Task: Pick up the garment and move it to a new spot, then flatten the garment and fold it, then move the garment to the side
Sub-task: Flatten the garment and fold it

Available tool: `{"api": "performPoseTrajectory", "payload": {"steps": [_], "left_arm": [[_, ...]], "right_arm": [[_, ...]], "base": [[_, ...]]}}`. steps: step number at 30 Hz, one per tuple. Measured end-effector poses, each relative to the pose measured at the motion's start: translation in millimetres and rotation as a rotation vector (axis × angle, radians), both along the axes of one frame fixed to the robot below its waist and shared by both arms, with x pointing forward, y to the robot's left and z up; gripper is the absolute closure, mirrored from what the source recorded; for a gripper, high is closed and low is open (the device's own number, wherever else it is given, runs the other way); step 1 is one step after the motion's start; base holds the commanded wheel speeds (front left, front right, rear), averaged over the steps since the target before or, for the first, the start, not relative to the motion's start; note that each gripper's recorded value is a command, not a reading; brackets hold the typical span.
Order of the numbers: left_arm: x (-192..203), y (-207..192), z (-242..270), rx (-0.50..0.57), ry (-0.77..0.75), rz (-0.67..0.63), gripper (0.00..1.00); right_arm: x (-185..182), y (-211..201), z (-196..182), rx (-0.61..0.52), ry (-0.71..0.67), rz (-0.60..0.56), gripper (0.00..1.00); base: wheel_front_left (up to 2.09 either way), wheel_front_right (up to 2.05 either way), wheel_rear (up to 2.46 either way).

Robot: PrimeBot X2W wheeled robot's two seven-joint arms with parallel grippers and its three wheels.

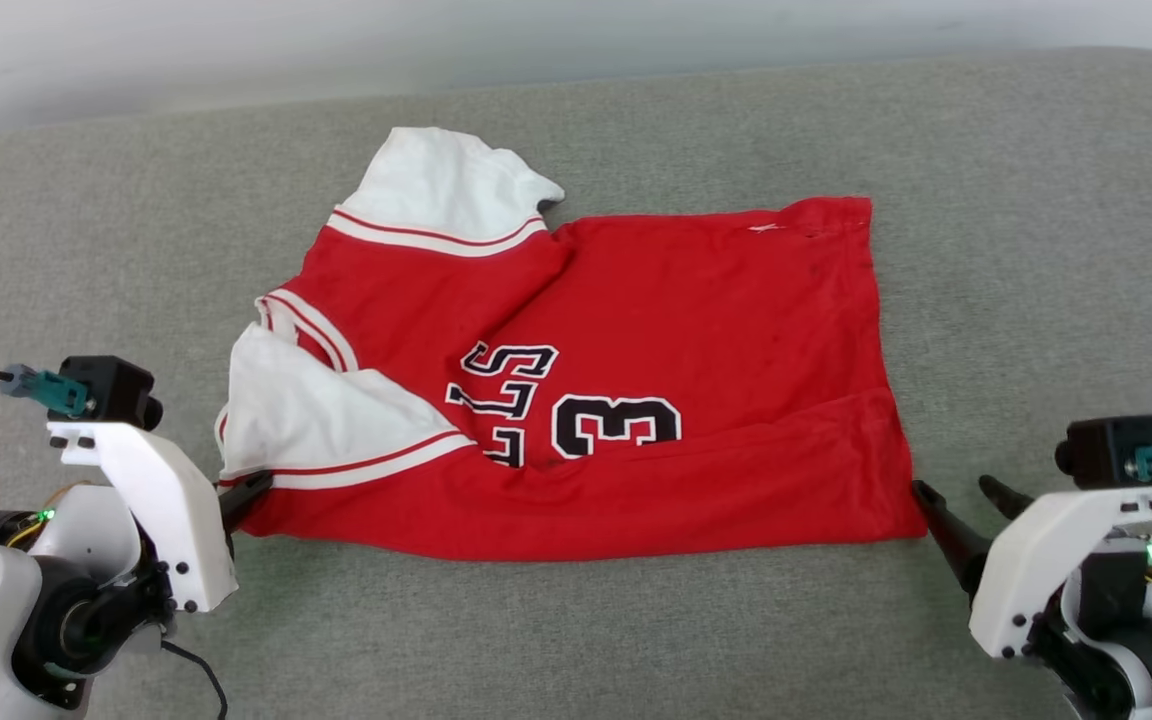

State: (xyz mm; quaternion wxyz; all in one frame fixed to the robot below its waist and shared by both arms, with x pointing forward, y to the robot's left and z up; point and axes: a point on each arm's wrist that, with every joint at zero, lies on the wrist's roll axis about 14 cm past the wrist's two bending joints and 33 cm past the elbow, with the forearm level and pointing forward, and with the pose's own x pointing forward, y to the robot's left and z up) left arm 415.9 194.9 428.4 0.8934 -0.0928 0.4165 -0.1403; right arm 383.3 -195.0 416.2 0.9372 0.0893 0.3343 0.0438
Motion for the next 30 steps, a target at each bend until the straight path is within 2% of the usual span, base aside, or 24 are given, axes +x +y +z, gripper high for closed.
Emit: {"api": "performPoseTrajectory", "payload": {"steps": [6, 14, 15, 17, 30], "left_arm": [[2, 0, 0, -0.002, -0.017, 0.004, 1.0], [0, 2, -9, -0.007, -0.004, 0.021, 1.0], [0, 2, -10, -0.008, -0.004, 0.023, 1.0], [0, 3, -11, -0.009, -0.005, 0.025, 1.0], [-5, -8, 4, -0.052, -0.083, 0.032, 1.0]], "right_arm": [[15, 27, -11, 0.013, 0.069, 0.101, 0.0], [17, 40, -46, 0.022, 0.205, 0.146, 0.0], [16, 42, -48, 0.029, 0.22, 0.152, 0.47], [16, 44, -50, 0.035, 0.236, 0.161, 1.0], [25, 47, -34, 0.026, 0.201, 0.196, 1.0]], "base": [[0.0, 0.0, 0.0], [0.0, 0.0, 0.0], [0.0, 0.0, 0.0], [0.0, 0.0, 0.0], [0.0, 0.0, 0.0]]}}
